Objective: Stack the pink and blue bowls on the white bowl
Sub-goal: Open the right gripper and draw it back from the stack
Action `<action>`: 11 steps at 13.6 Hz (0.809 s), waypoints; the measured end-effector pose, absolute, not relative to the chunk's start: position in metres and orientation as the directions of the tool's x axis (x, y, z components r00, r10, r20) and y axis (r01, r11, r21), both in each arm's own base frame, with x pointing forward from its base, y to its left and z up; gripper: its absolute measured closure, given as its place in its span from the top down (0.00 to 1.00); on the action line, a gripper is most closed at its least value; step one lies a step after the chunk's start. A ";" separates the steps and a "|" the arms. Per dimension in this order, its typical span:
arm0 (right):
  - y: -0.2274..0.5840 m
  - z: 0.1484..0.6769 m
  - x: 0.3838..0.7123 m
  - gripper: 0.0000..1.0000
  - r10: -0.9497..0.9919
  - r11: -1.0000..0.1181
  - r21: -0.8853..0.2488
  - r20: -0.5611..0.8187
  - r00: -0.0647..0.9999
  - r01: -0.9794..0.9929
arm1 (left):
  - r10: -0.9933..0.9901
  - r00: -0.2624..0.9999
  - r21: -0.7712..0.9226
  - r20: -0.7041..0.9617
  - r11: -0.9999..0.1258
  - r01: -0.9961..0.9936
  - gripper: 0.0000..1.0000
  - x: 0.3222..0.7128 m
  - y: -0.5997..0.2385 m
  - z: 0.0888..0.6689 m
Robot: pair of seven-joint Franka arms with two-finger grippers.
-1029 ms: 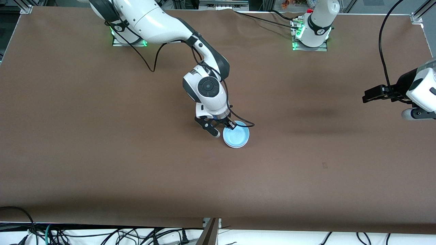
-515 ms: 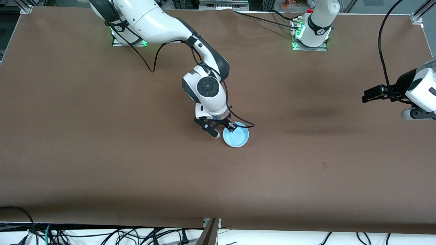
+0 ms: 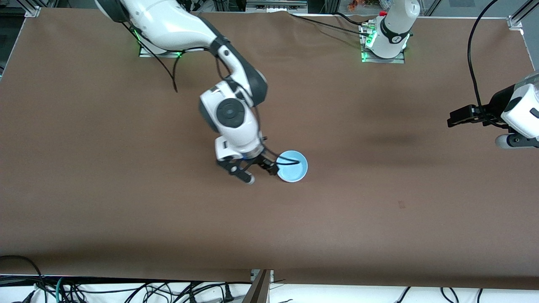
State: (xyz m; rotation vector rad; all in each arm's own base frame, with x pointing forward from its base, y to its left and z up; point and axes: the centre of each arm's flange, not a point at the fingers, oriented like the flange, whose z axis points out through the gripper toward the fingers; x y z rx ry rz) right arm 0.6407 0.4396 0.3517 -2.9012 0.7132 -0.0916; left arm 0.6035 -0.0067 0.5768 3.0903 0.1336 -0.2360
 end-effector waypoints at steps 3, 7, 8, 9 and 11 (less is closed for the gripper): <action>0.357 0.416 0.660 1.00 -0.253 -0.965 -0.072 -0.004 0.968 -0.252 | 0.080 0.986 -0.019 -0.148 -0.997 0.078 1.00 0.604 -0.006 0.577; 0.259 0.519 0.647 1.00 -0.028 -0.999 -0.026 -0.030 0.999 -0.029 | 0.075 0.986 -0.024 -0.147 -0.997 0.072 1.00 0.604 -0.009 0.577; 0.238 0.539 0.638 1.00 0.017 -1.000 -0.015 -0.028 0.999 0.016 | 0.075 0.986 -0.024 -0.147 -0.997 0.072 1.00 0.604 -0.009 0.577; 0.216 0.557 0.629 1.00 0.053 -0.999 -0.006 -0.028 0.998 0.053 | 0.075 0.986 -0.024 -0.147 -0.997 0.072 1.00 0.604 -0.009 0.577; 0.174 0.584 0.611 1.00 0.103 -0.995 0.002 -0.025 0.994 0.103 | 0.075 0.986 -0.024 -0.147 -0.997 0.073 1.00 0.604 -0.008 0.577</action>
